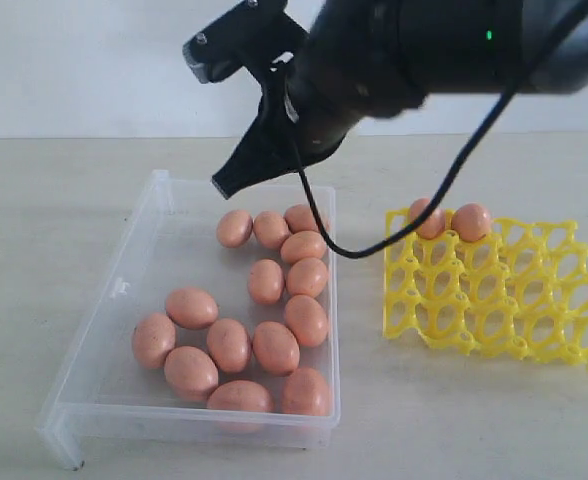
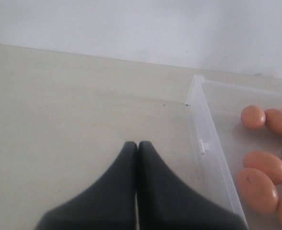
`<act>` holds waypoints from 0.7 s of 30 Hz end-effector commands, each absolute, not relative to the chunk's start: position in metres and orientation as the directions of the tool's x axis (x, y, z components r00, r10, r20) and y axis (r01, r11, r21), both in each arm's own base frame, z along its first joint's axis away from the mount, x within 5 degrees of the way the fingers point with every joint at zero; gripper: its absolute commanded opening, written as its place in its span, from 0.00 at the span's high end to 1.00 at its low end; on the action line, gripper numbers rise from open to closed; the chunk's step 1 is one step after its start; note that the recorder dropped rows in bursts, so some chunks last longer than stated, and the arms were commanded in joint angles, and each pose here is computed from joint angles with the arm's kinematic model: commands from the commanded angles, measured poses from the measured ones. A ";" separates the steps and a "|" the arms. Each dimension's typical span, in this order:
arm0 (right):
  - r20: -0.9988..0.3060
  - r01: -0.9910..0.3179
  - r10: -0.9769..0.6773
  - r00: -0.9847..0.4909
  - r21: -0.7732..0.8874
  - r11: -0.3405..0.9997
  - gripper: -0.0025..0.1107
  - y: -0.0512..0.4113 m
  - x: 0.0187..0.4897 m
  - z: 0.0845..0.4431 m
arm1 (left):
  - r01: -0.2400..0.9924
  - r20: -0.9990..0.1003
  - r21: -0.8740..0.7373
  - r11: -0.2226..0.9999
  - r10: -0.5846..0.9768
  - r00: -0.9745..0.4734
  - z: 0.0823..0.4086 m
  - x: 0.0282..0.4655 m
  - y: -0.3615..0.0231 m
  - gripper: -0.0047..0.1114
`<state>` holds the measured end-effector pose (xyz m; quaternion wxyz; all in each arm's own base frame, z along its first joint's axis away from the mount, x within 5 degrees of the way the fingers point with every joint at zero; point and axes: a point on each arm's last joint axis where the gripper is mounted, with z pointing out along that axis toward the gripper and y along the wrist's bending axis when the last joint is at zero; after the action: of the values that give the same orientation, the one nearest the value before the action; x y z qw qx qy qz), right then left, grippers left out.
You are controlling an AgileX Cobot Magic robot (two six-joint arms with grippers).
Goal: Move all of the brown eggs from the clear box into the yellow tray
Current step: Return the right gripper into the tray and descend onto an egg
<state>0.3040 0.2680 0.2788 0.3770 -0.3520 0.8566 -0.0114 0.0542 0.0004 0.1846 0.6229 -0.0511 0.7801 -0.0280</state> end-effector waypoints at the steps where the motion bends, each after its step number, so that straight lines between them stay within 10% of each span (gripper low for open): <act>1: -0.453 -0.738 -0.664 -0.595 -0.020 0.675 0.98 0.290 0.287 0.300 | -0.042 -0.970 -0.110 0.993 -0.116 -0.211 0.186 0.054 0.000 1.00; 21: -0.135 -0.755 -0.746 -0.652 0.198 0.625 0.98 0.325 0.295 0.218 | -0.042 -0.970 -0.110 0.993 -0.116 -0.211 0.186 0.054 0.000 1.00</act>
<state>0.2956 0.3235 0.2158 0.0163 -0.4066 0.9060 0.1164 0.0542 0.0004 0.1846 0.6229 -0.0511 0.7801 -0.0280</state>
